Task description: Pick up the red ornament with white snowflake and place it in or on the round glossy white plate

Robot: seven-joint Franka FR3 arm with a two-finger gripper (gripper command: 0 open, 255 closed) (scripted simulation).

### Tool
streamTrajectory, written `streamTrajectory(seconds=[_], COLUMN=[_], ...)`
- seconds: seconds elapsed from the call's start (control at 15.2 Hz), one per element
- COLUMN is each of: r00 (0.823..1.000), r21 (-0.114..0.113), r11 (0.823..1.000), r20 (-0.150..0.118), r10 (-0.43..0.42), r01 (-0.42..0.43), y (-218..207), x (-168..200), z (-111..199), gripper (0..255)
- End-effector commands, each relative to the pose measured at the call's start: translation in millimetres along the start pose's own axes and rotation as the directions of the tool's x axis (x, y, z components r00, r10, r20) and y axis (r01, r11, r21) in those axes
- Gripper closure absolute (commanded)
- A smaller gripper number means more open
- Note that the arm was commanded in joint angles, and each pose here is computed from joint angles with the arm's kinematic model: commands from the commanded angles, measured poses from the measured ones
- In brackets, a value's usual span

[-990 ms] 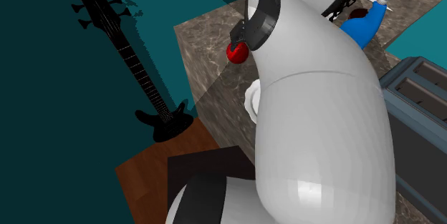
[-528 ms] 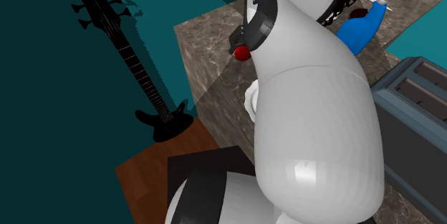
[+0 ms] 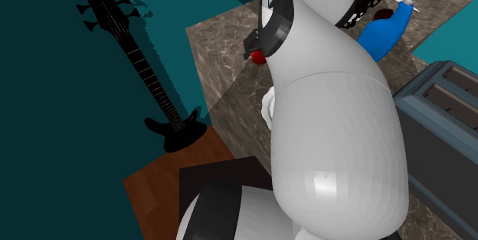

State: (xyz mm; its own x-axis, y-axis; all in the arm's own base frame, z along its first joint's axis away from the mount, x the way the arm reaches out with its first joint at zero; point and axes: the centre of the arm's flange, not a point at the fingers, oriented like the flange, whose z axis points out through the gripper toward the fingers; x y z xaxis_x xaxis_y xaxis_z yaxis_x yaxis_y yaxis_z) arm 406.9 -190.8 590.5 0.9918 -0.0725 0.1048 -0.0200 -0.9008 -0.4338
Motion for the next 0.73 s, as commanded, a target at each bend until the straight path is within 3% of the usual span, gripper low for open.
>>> streamTrajectory(seconds=[0.0,0.59,0.66], r00=[1.000,1.000,1.000], r21=[0.000,0.000,0.000], r11=[1.000,1.000,1.000], r20=[0.000,0.000,0.000], r10=[0.000,0.000,0.000], r01=[0.000,0.000,0.000], y=[0.0,0.0,0.0], x=[0.0,0.0,0.0], z=[0.0,0.0,0.0], gripper=[255,255,0])
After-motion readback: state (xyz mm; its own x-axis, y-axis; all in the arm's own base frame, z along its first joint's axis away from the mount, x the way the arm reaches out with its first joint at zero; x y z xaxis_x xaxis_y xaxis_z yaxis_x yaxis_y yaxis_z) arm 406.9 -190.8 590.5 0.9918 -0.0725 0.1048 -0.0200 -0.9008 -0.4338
